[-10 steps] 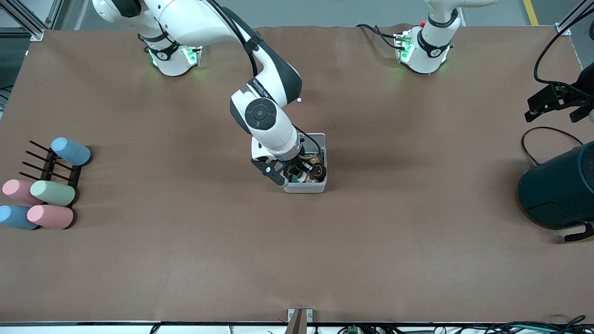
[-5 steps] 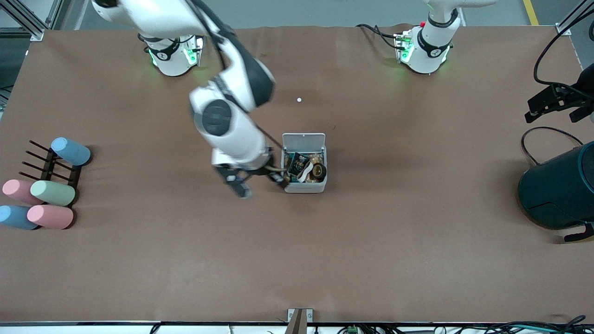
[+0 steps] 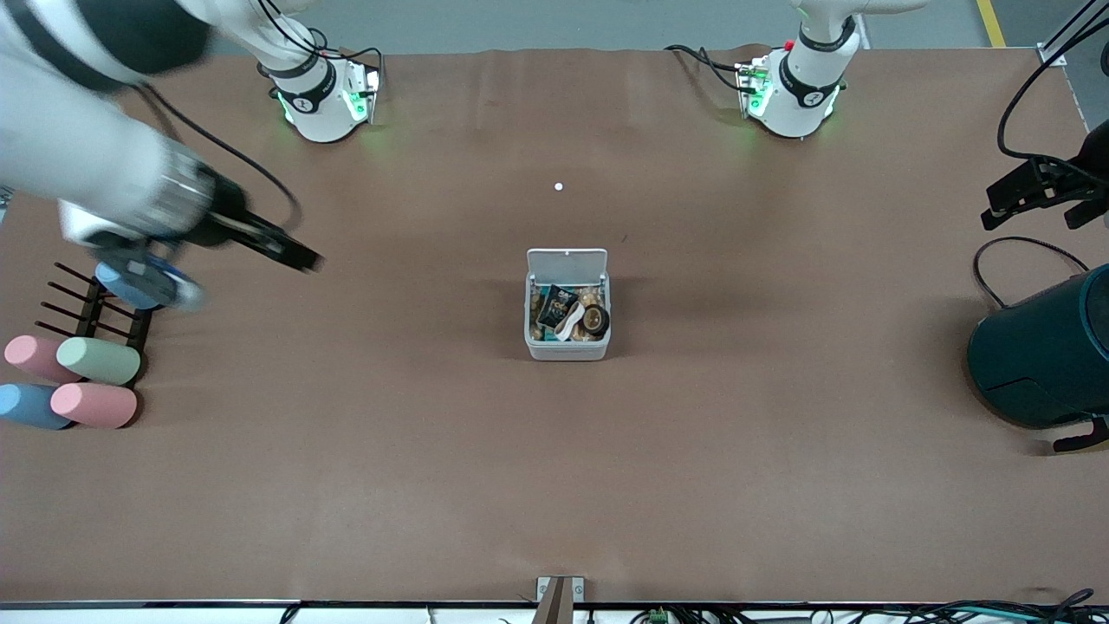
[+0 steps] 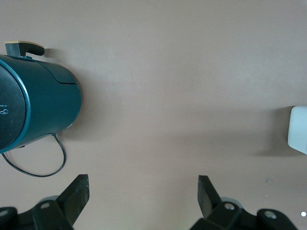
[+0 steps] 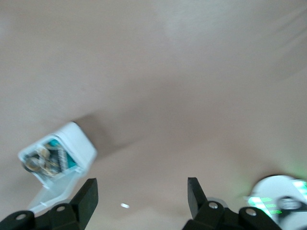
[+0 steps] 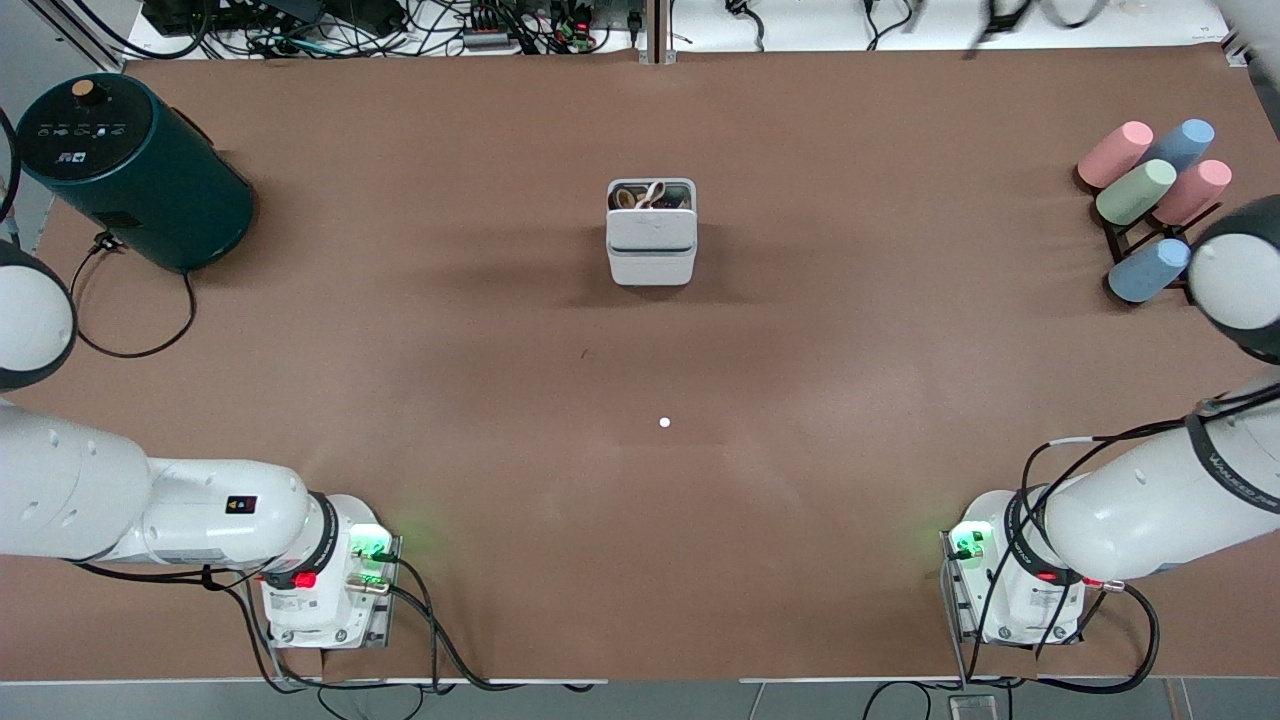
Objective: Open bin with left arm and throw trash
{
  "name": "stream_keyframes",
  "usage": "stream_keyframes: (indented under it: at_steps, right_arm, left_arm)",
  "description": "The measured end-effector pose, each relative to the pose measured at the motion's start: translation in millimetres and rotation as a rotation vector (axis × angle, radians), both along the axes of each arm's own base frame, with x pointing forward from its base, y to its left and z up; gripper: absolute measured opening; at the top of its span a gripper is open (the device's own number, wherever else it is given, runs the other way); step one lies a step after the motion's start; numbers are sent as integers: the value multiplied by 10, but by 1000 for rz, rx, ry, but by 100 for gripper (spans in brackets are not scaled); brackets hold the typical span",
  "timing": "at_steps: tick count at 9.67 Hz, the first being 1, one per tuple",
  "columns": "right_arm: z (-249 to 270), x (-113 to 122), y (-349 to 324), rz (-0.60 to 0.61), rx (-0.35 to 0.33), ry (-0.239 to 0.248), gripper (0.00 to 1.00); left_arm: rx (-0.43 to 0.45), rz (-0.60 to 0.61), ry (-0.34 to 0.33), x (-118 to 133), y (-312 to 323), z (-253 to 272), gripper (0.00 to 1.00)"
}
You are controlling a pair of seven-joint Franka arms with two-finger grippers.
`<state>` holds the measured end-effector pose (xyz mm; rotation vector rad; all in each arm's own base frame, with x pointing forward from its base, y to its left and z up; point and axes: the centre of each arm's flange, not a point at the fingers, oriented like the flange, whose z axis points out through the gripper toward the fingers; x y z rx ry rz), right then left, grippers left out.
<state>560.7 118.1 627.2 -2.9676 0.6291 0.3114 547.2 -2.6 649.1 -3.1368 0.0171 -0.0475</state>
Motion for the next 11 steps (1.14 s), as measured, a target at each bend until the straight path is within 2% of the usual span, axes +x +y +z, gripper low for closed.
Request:
stream_keyframes:
  at_steps: [3,5,6,9,11]
  right_arm:
    - [385,-363,-1187,284,19,-33,89]
    - [408,-442,-1526,435,10,-41,95]
    - [392,-436,-1542,465,8,-40,100]
    - [413,-417,-1483,487,-16,-49,99]
    - [440,-397,-1478,493,-62,-56,99]
  left_arm:
    - [0,1,0,2,6,-1,100]
    - [0,1,1,3,5,-3,100]
    - [0,1,2,7,5,-11,100]
    - [0,0,4,14,1,-20,100]
    - [0,0,3,14,1,-15,100]
